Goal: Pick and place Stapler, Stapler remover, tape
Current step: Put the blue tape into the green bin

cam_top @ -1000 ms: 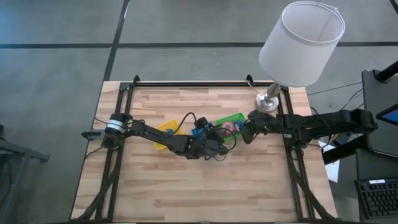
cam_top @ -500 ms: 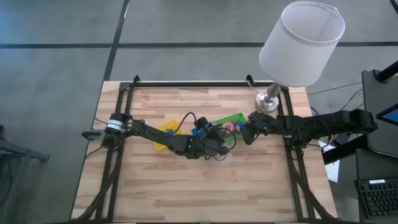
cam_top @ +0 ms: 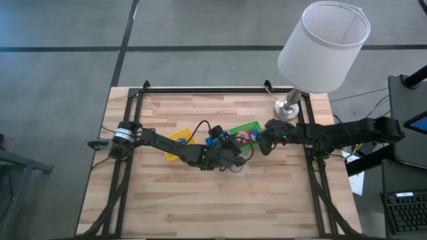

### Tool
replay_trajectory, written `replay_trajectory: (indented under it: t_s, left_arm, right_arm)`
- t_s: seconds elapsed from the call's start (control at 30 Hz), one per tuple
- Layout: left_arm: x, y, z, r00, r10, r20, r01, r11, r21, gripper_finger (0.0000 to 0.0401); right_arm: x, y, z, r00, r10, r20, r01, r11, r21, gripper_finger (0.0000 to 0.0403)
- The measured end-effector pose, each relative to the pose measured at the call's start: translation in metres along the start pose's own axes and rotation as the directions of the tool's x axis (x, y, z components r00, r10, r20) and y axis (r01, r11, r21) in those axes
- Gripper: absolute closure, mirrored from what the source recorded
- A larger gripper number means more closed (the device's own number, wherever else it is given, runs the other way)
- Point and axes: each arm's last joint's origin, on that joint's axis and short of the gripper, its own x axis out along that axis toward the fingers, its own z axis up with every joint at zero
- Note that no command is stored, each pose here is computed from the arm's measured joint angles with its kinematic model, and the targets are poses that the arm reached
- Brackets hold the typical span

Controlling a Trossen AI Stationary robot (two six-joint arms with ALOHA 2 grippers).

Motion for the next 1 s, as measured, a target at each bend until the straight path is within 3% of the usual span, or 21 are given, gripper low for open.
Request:
replay_trajectory:
  t_s: [0.27, 0.53, 1.0]
  left_arm:
    - [0.000, 0.000, 0.000, 1.000, -0.018, -0.002, 0.018, 1.000, -0.002, 0.0254]
    - [0.001, 0.000, 0.000, 1.000, -0.027, -0.005, 0.027, 1.000, -0.001, 0.0254]
    - [0.001, -0.001, -0.001, 0.999, -0.039, -0.009, 0.039, 0.999, 0.002, 0.0254]
  right_arm:
    - [0.007, 0.001, -0.002, 0.997, 0.054, 0.048, -0.052, 0.998, -0.034, 0.0266]
    - [0.012, -0.009, -0.001, 0.988, -0.122, 0.092, 0.125, 0.992, -0.034, 0.0266]
    - [0.012, -0.011, -0.001, 0.989, -0.128, 0.069, 0.133, 0.989, -0.068, 0.0248]
